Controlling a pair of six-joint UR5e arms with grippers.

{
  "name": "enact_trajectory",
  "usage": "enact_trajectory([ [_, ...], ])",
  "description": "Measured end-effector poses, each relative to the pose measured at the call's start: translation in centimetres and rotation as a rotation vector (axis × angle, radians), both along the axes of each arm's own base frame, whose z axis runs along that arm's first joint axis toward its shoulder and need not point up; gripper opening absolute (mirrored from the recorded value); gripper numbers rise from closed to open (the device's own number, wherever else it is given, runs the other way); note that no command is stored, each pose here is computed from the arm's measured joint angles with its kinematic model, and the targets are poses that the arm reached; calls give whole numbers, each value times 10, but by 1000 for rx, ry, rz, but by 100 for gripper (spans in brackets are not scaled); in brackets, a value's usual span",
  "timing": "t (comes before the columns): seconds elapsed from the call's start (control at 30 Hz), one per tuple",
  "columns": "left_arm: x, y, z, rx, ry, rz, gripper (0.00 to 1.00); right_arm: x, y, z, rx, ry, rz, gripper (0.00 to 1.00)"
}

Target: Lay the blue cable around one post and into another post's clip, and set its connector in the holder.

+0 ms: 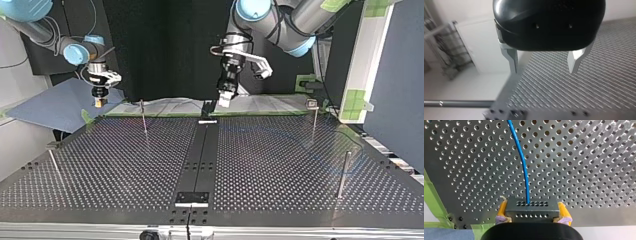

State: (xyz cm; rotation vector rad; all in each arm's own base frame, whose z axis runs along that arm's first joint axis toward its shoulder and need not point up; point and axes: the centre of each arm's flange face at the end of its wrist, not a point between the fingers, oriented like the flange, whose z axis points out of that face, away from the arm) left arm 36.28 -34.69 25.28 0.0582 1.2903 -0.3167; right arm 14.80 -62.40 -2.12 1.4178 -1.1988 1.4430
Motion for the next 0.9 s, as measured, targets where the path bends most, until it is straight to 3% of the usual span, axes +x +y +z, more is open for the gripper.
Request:
enact_trajectory([
  [0.33,-2,55,-43,85,121,140,100,0,0,0,0,-3,1,0],
  [0.9,-49,84,-93,184,243,138,100,2,0,0,-1,-4,3,0],
])
